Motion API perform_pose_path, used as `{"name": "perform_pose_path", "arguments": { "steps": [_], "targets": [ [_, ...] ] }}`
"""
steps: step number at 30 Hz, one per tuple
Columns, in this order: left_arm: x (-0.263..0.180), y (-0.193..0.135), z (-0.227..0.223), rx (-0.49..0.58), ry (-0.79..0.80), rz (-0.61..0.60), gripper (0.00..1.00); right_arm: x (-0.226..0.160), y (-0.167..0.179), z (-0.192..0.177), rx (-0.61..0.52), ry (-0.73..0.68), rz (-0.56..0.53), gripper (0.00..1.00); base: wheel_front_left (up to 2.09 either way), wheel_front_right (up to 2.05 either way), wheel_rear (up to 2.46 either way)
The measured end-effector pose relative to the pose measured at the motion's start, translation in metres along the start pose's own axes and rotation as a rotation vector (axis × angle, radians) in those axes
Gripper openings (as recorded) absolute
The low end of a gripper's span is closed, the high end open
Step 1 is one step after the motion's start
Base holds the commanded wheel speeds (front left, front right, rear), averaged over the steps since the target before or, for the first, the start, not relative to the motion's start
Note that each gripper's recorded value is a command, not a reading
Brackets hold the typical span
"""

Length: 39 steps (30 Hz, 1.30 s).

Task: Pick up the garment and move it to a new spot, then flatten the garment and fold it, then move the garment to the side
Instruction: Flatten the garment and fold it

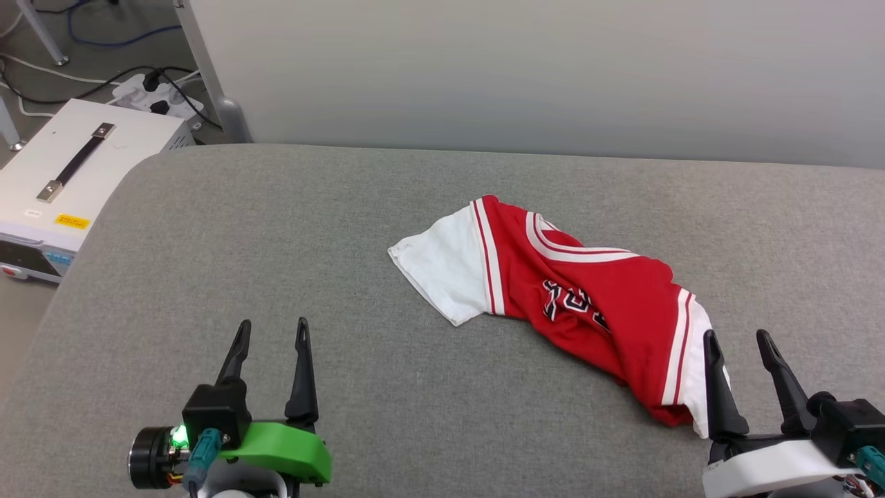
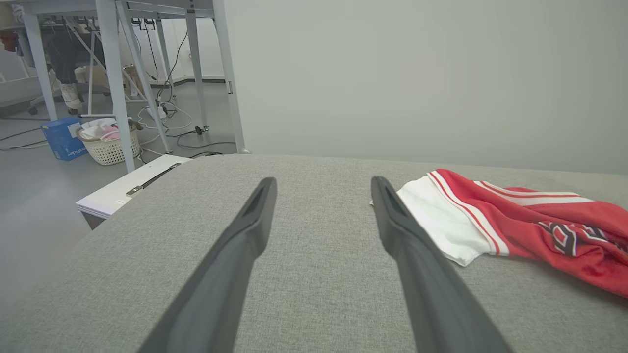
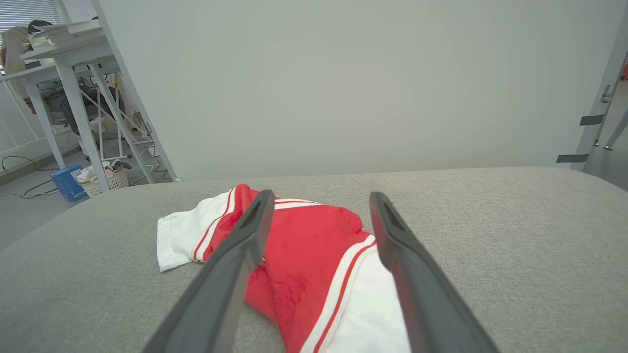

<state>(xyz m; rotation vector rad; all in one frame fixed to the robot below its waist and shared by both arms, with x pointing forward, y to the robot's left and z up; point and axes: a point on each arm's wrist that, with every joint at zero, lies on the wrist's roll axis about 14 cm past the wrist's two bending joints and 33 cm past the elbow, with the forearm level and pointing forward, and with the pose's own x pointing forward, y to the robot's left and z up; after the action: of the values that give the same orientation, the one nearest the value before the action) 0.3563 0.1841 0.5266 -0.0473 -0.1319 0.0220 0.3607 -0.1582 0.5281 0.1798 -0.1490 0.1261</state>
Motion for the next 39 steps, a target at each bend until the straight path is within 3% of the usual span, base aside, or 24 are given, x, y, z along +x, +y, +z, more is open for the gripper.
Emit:
{"name": "perform_pose_path", "arguments": {
  "steps": [28,39],
  "targets": [
    [-0.005,0.009,-0.012,0.016,0.032,-0.002,1.0,-0.009,-0.002,-0.011,0.008,0.037,-0.008,1.0,0.0,0.0,0.0],
    [0.092,-0.001,0.033,0.116,-0.091,-0.17,1.0,0.014,0.001,-0.011,0.014,0.024,0.004,1.0,0.0,0.0,0.0]
  ]
}}
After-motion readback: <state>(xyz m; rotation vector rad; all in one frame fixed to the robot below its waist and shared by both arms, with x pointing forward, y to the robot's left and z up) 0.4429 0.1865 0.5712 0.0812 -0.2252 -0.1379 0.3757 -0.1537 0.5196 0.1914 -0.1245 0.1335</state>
